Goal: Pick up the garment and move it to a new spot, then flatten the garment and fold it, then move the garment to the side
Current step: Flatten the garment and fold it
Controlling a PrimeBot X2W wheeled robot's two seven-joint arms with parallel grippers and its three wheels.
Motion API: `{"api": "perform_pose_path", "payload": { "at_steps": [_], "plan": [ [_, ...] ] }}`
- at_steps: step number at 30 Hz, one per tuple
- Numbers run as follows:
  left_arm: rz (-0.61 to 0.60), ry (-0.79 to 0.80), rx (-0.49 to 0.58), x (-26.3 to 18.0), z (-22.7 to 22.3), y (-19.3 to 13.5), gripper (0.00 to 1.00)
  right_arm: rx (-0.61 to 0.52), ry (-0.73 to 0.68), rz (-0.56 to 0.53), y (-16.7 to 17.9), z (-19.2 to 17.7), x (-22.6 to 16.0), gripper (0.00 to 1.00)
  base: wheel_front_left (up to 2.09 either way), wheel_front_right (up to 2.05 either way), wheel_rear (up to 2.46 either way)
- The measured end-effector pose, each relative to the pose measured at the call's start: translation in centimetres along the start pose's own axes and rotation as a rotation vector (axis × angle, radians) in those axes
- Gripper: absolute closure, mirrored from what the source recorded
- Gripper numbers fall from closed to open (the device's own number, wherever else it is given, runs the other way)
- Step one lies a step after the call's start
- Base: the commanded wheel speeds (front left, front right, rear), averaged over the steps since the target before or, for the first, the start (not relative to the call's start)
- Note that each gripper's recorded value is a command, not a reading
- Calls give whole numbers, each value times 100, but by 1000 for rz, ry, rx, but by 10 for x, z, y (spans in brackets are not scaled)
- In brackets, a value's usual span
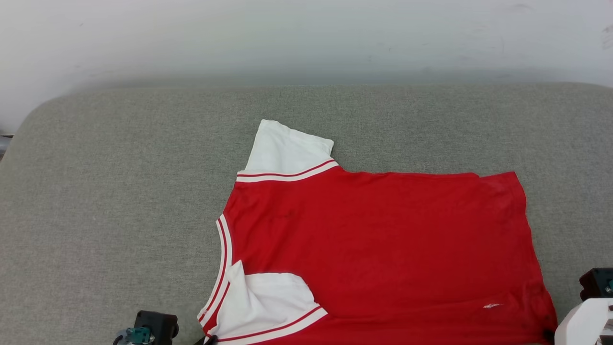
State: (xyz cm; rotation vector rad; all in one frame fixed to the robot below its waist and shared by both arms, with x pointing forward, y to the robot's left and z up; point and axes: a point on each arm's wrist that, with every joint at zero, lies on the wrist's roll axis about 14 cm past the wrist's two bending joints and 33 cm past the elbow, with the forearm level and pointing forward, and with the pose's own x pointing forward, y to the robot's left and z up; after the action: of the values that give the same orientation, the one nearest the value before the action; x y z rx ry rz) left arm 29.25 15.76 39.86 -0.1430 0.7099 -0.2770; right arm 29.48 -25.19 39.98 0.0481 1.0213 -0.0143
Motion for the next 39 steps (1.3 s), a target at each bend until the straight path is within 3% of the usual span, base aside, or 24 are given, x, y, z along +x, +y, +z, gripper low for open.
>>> {"api": "perform_pose_path", "payload": {
  "at_steps": [10,11,12,13,14,20,27,31,39],
  "plan": [
    [0,50,-9,12,-14,2,100,24,37,17,3,-10,16,100,0,0,0],
    [4,58,-15,13,-16,3,87,21,42,22,5,-11,17,100,0,0,0],
    [6,62,-14,14,-16,4,1,22,38,28,6,-10,18,56,0,0,0],
    [11,58,-8,14,-15,6,1,19,25,28,7,-7,18,56,0,0,0],
    [21,44,-1,15,-12,9,0,18,20,27,6,-5,18,0,0,0,0],
    [48,-114,33,14,25,15,0,13,-102,24,3,22,10,0,0,0,0],
    [58,-490,46,-4,107,10,0,7,-472,64,15,92,-29,0,0,0,0],
    [53,-627,30,-13,131,5,0,-7,-715,90,24,131,-58,0,0,0,0],
    [28,-817,15,-26,173,-9,0,-2,-965,122,41,149,-75,0,0,0,0]
  ]
}}
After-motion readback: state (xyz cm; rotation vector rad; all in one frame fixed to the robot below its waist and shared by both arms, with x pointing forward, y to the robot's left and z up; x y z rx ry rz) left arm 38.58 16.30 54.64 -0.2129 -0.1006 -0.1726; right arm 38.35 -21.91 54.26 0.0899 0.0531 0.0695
